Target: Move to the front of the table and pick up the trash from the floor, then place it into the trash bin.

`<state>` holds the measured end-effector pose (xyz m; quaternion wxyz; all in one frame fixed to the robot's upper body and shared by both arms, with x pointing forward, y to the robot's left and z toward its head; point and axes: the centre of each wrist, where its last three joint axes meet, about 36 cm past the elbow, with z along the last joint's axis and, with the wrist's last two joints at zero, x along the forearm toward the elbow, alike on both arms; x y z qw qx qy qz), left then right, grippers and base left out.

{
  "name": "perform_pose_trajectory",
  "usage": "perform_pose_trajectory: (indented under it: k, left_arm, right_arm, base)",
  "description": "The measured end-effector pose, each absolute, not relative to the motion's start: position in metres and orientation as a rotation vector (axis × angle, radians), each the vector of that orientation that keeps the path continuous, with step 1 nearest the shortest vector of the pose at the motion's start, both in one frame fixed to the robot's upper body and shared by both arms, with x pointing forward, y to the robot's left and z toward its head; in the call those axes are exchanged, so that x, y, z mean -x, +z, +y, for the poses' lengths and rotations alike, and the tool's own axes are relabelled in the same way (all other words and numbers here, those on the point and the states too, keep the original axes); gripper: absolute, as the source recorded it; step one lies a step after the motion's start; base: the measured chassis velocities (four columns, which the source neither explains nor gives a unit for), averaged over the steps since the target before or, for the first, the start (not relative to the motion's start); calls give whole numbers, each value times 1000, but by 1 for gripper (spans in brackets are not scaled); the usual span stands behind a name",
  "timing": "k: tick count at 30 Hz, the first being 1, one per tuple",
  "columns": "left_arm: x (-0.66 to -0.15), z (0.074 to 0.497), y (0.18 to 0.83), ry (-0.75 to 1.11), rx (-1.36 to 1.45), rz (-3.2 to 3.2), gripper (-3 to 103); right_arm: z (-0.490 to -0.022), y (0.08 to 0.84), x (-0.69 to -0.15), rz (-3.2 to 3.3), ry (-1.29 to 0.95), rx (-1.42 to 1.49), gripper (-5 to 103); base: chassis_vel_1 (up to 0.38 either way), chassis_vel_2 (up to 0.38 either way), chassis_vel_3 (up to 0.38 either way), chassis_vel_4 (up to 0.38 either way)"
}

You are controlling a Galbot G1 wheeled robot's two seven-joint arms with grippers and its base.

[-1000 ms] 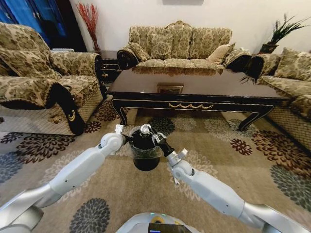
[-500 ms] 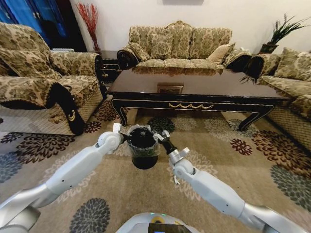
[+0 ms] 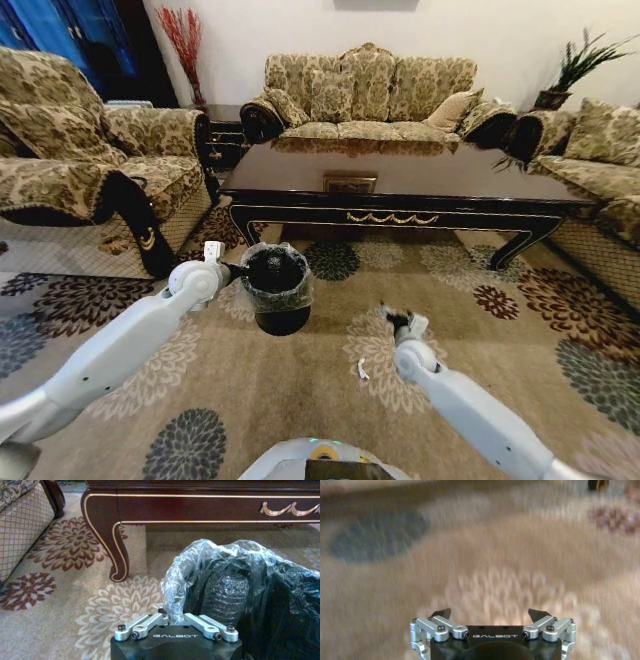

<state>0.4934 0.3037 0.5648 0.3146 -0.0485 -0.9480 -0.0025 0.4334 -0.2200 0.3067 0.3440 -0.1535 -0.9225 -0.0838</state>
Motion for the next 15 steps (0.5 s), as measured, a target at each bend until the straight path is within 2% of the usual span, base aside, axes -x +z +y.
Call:
perform_pose_trajectory:
  k: [7, 15]
  left_arm:
    - [-489, 308, 566, -1, 116, -2503, 4]
    - [-488, 309, 566, -3, 113, -2504, 4]
  right_arm:
    - [-195, 271, -428, -2245, -226, 405, 100]
    - [-150, 256, -437, -2194, -349, 357, 100]
  base:
    - [0, 0, 0, 0]
    - [0, 0, 0, 0]
